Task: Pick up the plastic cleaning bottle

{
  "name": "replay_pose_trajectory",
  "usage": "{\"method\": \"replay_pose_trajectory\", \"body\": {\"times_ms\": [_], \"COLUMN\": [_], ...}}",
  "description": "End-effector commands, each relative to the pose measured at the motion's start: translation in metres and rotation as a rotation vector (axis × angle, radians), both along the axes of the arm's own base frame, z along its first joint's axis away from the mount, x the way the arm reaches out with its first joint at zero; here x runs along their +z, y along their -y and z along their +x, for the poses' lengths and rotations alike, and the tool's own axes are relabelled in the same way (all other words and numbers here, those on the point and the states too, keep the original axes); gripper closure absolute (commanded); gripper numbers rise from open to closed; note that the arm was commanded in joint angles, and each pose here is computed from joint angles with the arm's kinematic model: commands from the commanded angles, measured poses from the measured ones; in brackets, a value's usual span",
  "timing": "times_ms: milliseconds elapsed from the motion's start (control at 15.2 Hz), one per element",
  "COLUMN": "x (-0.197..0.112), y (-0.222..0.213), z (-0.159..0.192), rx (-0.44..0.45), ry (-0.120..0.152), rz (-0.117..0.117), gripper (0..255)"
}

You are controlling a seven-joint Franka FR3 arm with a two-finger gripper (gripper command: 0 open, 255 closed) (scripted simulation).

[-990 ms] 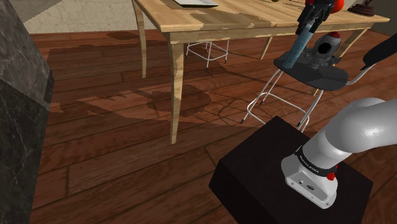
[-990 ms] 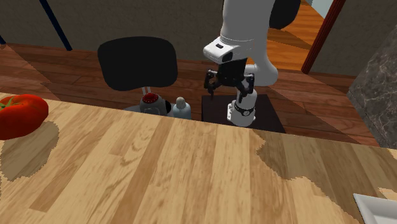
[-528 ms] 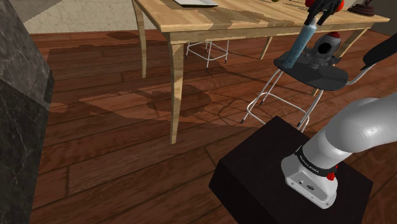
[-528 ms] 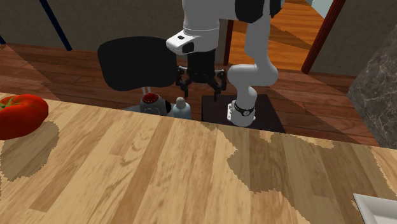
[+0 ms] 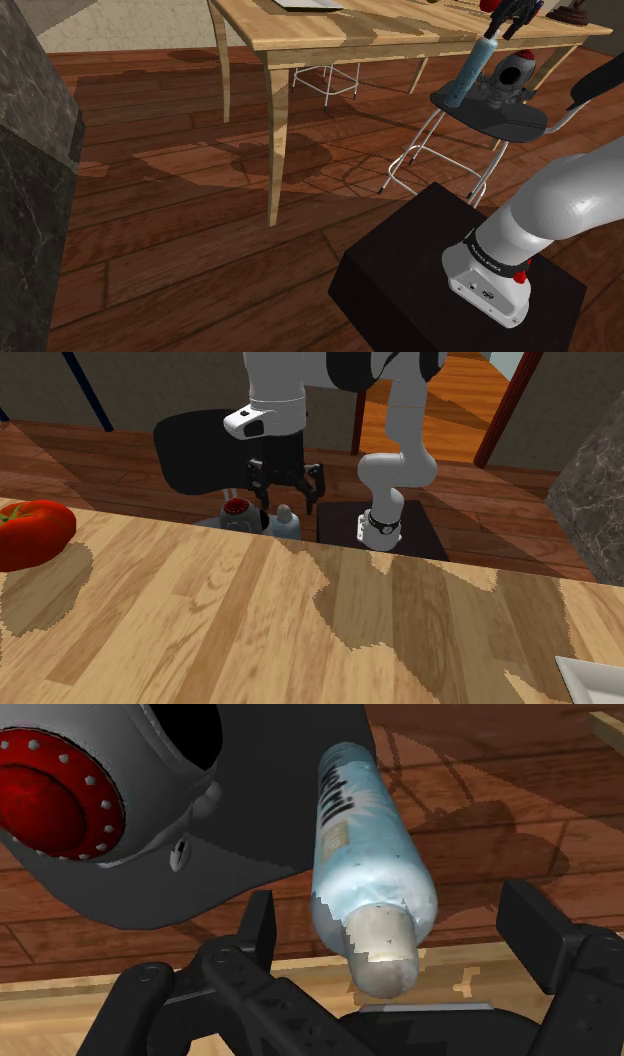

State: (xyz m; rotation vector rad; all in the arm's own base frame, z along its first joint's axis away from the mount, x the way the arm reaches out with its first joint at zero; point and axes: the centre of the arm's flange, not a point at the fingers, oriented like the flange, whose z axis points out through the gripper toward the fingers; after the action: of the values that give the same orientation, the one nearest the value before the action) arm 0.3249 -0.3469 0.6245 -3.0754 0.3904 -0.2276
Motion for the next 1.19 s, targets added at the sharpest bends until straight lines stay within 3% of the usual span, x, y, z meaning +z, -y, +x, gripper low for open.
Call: {"method": "replay_pose_trajectory", "body": {"times_ms": [0,264,330,924,1122], "x": [-0.009,-0.023,-0.023,-0.023,-0.007], "y": [0.001,0.001,0.001,0.001,0.001], "z": [0.000,0.000,-0.001,0.000,0.000], "rx": [0.000,0.000,0.000,0.000,0.000], "ry": [0.001,0.001,0.001,0.001,0.001], "rz": [0.000,0.000,0.000,0.000,0.000], "gripper": [0,0,255,255,255]}}
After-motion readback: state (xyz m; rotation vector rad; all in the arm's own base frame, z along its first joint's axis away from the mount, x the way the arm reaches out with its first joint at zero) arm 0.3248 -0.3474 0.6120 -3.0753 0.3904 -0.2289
